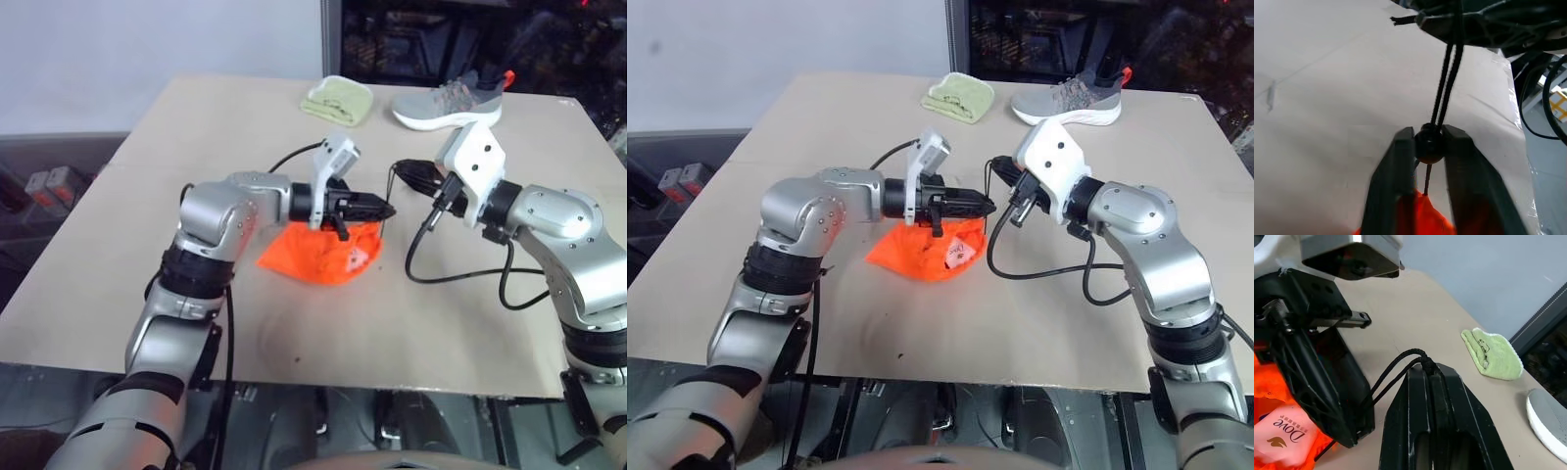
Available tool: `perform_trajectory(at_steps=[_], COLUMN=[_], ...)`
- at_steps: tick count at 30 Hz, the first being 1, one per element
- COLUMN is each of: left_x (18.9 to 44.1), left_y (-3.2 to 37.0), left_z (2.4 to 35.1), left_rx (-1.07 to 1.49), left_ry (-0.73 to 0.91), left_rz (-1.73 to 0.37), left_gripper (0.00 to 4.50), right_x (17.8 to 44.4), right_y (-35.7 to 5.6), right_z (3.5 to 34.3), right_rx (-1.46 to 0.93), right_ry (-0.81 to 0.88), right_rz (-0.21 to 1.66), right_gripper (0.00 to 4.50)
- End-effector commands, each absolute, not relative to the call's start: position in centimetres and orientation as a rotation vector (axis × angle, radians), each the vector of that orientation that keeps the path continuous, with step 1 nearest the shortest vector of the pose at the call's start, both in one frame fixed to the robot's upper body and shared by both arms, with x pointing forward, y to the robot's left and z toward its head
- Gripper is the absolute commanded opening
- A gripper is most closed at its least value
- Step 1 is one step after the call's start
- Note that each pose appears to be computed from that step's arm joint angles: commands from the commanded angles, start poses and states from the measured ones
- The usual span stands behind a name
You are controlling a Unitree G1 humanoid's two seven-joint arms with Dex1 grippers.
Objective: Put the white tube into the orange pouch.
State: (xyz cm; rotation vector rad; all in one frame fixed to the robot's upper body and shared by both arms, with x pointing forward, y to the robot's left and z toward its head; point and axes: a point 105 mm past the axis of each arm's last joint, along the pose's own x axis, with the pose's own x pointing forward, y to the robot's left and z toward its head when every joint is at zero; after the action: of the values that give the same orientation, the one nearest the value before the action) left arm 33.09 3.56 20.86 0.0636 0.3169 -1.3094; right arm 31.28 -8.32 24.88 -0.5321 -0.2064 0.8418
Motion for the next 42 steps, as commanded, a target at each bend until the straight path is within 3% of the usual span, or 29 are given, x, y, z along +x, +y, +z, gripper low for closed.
perform_trajectory(at_steps=[1,7,16,19,23,26,28,30,32,34,38,42], left_x=[32.8,32.4,32.9,32.7,32.2,33.5,36.2,38.9,42.7,44.9,46.3,45.7], left_y=[3.1,3.0,3.4,3.5,4.5,5.7,6.5,6.9,8.3,9.9,10.8,8.4], left_z=[21.9,22.8,28.3,26.6,21.4,18.0,18.0,19.8,24.1,27.1,30.4,29.4], left_rx=[0.091,0.085,0.014,0.052,0.109,0.167,0.180,0.142,0.162,0.233,0.378,0.400], left_ry=[0.266,0.222,0.089,0.154,0.326,0.401,0.361,0.290,0.154,0.065,-0.052,-0.055], left_rz=[-1.337,-1.353,-1.338,-1.331,-1.293,-1.186,-1.057,-0.955,-0.807,-0.705,-0.627,-0.746], left_gripper=[0.24,0.24,0.24,0.24,0.24,0.24,0.24,0.24,0.24,0.24,0.24,0.24], right_x=[30.7,32.5,34.0,34.6,35.2,35.6,36.0,36.3,37.0,37.1,36.4,35.6], right_y=[-8.4,-10.0,-11.0,-11.7,-13.7,-15.4,-15.8,-16.0,-16.6,-17.4,-18.4,-19.0], right_z=[26.4,29.6,37.3,39.5,41.9,43.0,43.2,43.3,44.7,46.3,47.6,44.4], right_rx=[-0.548,-0.338,-0.112,-0.060,-0.005,0.012,-0.049,-0.064,-0.096,-0.125,-0.139,-0.132], right_ry=[-0.270,-0.349,-0.534,-0.586,-0.645,-0.668,-0.668,-0.669,-0.695,-0.736,-0.790,-0.747], right_rz=[0.823,0.671,0.573,0.523,0.423,0.362,0.342,0.338,0.313,0.280,0.254,0.247], right_gripper=[0.00,0.00,0.00,0.00,0.00,0.00,0.00,0.00,0.00,0.00,0.00,0.00])
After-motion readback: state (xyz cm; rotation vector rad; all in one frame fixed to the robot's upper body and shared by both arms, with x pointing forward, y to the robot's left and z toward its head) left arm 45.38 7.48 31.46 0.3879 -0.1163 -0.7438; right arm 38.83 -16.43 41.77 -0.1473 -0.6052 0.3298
